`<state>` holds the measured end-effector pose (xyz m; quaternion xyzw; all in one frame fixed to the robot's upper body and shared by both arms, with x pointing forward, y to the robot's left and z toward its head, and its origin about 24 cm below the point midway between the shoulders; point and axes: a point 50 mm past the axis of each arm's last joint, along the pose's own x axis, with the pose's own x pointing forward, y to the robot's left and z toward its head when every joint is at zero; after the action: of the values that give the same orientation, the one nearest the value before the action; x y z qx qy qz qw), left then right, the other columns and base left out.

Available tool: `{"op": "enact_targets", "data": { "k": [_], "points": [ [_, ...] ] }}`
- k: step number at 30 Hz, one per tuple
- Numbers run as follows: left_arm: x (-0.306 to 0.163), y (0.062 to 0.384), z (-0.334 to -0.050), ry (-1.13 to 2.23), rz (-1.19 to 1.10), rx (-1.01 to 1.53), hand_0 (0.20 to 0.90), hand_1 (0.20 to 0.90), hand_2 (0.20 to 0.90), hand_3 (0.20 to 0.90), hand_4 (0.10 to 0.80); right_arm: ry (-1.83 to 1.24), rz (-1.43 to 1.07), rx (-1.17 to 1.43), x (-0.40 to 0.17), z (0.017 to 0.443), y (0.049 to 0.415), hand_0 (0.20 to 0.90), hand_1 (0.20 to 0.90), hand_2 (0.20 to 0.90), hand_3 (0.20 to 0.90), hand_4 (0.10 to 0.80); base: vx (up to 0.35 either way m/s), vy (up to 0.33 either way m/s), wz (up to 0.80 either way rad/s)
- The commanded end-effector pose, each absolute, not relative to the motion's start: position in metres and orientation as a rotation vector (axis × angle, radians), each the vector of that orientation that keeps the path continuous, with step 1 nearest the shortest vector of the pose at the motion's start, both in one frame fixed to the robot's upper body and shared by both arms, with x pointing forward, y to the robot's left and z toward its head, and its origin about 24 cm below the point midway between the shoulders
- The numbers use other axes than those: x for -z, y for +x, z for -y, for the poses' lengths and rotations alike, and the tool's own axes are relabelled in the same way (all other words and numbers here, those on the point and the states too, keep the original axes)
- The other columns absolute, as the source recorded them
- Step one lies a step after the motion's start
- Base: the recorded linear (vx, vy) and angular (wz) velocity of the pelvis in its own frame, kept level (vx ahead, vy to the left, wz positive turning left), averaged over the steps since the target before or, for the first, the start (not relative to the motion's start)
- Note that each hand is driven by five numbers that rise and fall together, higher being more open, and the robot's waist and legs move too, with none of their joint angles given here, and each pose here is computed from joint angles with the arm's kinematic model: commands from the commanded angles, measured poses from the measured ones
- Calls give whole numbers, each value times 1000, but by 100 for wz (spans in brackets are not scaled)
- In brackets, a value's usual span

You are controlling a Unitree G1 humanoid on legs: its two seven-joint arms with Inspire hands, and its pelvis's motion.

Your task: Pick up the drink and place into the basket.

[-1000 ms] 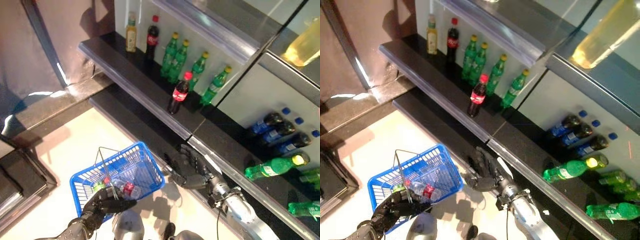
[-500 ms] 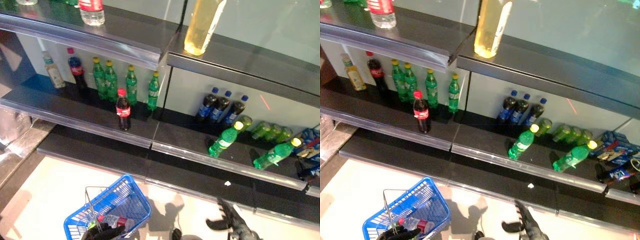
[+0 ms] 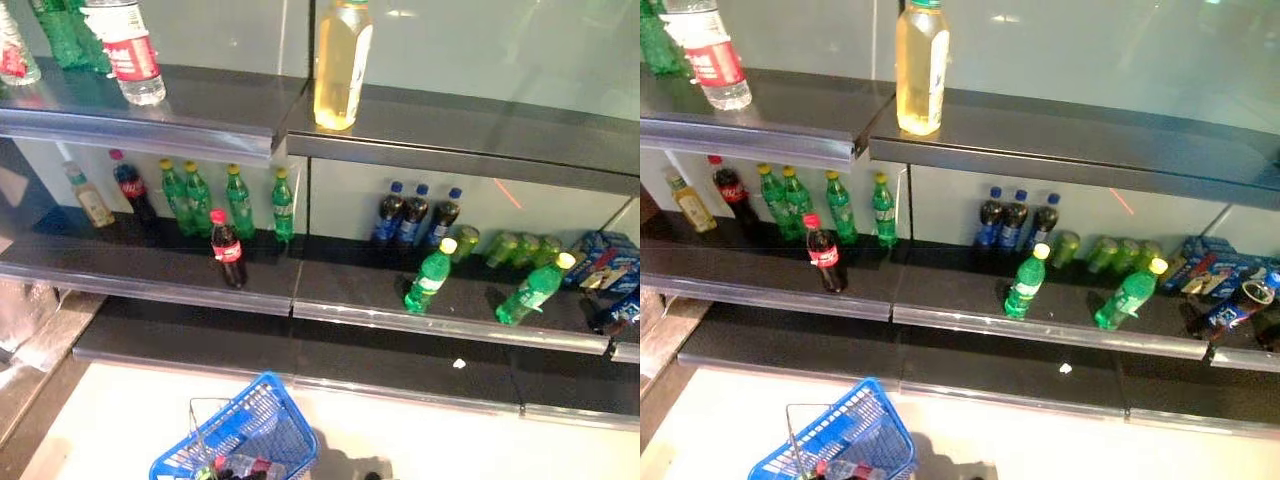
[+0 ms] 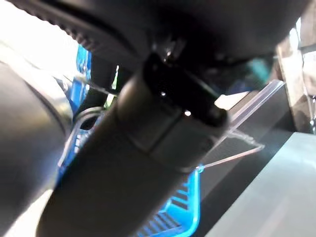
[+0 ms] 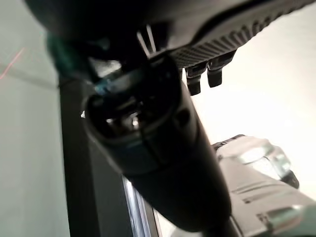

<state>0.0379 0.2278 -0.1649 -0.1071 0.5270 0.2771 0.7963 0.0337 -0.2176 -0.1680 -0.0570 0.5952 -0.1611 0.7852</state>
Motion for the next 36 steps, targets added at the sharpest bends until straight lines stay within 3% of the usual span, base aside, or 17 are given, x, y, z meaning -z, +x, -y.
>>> {"op": "enact_targets", "data": {
  "k": [1,8,13,19,21,24,32,36],
  "points": [
    [141,101,-250,-215,-808,-628,300,300,300,200,100,-89,-1203,350,165,220,51,900,900,900,900,800,-286,-93,-118],
    [139,102,-262,-195,-790,-683,300,300,300,200,100,36,-1215,423,168,223,52,900,900,900,900,800,-358,-150,-83],
    [142,89,-265,-201,-806,-784,300,300,300,200,100,-176,-1190,265,165,217,82,900,900,900,900,800,-334,-282,-90],
    [143,79,-275,-209,-848,-861,300,300,300,200,100,-236,-1210,222,165,222,79,900,900,900,900,800,-147,-417,-89],
    [149,61,-267,-338,-862,-991,300,300,300,200,100,-319,-1219,125,161,228,92,900,900,900,900,800,-103,-619,-124],
    [152,62,-256,-396,-849,-996,300,300,300,200,100,-330,-1250,82,161,230,95,900,900,900,900,800,95,-330,-214],
    [152,66,-252,-403,-839,-992,300,300,300,200,100,-316,-1234,42,163,213,97,900,900,900,900,800,238,-231,-120],
    [152,74,-249,-414,-824,-972,300,300,300,200,100,-337,-1237,4,165,209,92,900,900,900,900,800,346,-181,-13]
  ]
}}
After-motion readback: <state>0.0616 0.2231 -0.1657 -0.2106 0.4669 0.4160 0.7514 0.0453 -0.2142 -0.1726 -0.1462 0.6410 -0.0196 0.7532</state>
